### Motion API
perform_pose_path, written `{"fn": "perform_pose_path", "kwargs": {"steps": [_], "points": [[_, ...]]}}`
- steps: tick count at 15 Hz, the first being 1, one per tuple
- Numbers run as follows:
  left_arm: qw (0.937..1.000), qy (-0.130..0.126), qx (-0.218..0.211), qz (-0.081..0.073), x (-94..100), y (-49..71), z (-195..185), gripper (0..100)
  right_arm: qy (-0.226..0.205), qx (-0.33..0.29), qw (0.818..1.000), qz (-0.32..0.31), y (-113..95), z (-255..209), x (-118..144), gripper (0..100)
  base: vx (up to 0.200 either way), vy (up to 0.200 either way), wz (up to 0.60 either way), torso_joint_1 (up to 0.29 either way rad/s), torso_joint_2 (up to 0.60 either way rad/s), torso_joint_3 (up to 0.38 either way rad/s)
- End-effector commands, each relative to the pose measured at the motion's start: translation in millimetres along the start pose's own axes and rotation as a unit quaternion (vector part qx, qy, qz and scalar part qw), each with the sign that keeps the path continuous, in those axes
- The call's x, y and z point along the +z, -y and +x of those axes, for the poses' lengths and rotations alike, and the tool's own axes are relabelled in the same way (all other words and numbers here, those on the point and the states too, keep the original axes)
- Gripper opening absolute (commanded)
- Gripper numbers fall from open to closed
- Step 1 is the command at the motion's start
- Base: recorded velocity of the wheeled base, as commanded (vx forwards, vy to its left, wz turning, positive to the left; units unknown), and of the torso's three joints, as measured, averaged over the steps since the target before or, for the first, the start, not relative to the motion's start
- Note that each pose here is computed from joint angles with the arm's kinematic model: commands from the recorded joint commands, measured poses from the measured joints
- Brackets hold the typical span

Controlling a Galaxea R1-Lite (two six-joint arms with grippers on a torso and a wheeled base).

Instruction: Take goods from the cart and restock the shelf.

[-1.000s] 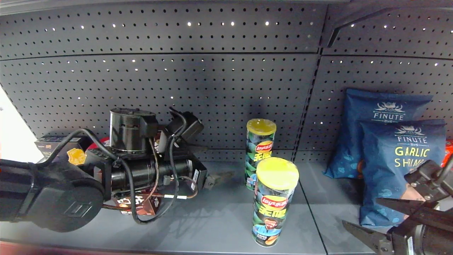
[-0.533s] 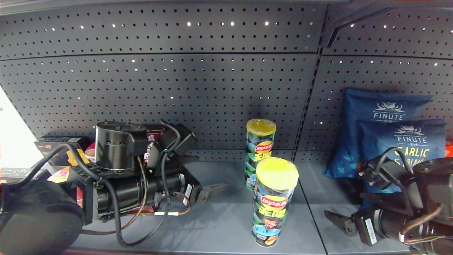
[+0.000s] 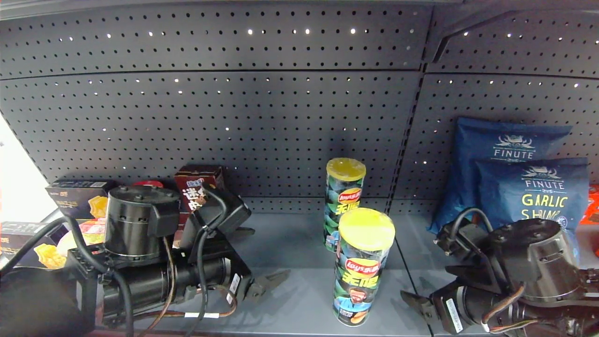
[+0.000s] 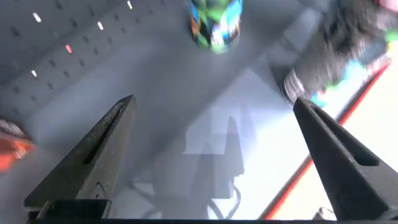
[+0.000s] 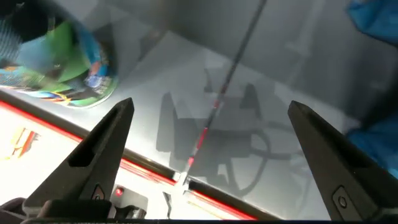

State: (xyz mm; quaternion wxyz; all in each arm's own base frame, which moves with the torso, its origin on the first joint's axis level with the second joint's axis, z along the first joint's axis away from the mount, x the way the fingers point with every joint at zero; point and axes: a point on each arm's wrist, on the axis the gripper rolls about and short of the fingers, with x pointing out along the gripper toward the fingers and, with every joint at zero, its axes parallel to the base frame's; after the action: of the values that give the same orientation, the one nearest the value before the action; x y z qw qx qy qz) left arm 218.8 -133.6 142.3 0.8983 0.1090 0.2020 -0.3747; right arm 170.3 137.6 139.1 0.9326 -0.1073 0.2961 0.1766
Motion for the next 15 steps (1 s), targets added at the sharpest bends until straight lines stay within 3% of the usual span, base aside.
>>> {"fn": "perform_pose_path", "kwargs": {"steps": [1, 15], "points": [[1.0000, 0.001, -0.001, 0.001, -1.6, 1.9, -5, 100, -0.008, 0.001, 1.000, -0.004, -5, 11, 1, 100, 0.000, 0.000, 0.00, 0.000, 0.00, 0.000], [1.0000, 0.002, 0.004, -0.001, -1.4, -0.7, -4, 100, 0.000, 0.011, 1.000, -0.013, -24, 32, 21, 100, 0.000, 0.000, 0.00, 0.000, 0.00, 0.000]]}}
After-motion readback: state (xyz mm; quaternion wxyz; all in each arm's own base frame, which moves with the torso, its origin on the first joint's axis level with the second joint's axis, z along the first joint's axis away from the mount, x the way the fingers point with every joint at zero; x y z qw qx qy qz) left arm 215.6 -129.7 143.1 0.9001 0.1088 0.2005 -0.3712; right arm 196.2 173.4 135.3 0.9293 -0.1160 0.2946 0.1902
